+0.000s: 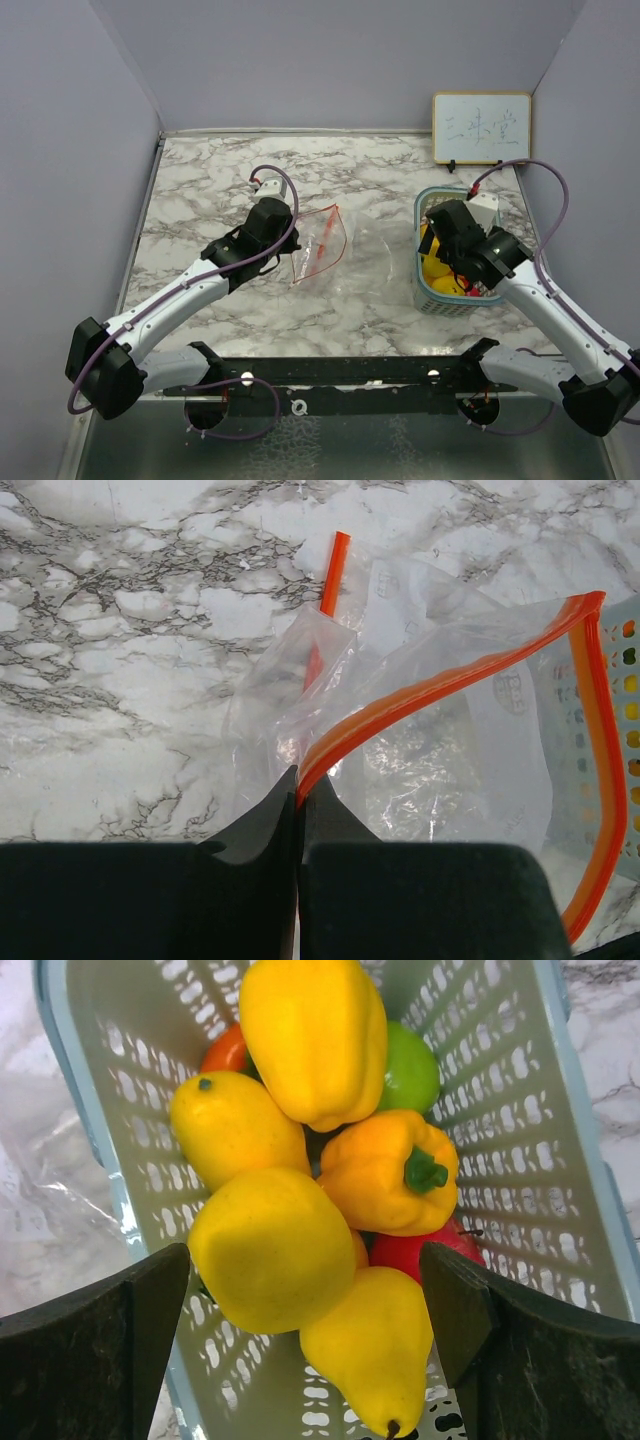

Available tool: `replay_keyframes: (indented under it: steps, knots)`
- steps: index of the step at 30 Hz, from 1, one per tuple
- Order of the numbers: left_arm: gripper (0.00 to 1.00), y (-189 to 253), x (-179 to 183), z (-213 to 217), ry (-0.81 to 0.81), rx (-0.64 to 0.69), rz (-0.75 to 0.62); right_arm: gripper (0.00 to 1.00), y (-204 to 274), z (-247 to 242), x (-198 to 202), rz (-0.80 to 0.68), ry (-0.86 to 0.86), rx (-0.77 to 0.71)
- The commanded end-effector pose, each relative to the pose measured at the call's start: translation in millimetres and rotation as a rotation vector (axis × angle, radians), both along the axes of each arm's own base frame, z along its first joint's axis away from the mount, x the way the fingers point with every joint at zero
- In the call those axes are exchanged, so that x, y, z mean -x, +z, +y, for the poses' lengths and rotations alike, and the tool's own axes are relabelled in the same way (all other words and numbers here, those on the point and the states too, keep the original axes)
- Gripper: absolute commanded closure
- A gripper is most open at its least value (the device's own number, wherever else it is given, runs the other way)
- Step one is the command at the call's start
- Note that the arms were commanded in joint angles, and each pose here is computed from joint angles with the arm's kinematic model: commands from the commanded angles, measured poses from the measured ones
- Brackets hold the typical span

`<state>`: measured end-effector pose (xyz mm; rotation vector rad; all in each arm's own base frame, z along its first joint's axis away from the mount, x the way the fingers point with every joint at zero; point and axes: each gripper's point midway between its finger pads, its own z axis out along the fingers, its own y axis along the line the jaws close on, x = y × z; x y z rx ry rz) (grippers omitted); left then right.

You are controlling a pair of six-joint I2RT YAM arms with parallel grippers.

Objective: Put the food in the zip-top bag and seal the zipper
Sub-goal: Pick up the fake fruit from the bin.

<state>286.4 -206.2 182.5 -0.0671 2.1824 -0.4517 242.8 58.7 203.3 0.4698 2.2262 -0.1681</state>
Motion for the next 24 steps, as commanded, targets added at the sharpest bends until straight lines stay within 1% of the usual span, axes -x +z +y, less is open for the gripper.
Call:
replay_keyframes:
  steps: [1,4,13,15,17,18,22,23,24]
  knots:
    - [1.00,14,-1,-2,-0.007,0.020,-0.043,0.01,-17,11,-1,0.020,0.055,-0.046]
    - [1.00,16,-1,-2,-0.006,0.024,-0.049,0.01,-27,18,-7,0.023,0.079,-0.068]
    - [1.00,18,1,-4,-0.017,0.026,-0.053,0.00,-75,15,-9,0.103,0.072,-0.061]
    - [1.00,18,2,-4,-0.020,0.025,-0.054,0.03,-78,12,-9,0.105,0.066,-0.061]
    - [1.00,19,2,-4,-0.021,0.025,-0.056,0.10,-76,10,-9,0.093,0.057,-0.061]
    - [1.00,19,2,-4,-0.020,0.025,-0.056,0.16,-71,8,-9,0.081,0.052,-0.061]
    - [1.00,17,2,-3,-0.019,0.021,-0.053,0.44,-39,7,-11,0.007,0.053,-0.082]
    - [1.00,16,2,-3,-0.017,0.020,-0.052,0.52,-29,8,-12,-0.015,0.064,-0.093]
    - [1.00,16,1,-3,-0.016,0.017,-0.051,0.58,-16,11,-13,-0.039,0.085,-0.109]
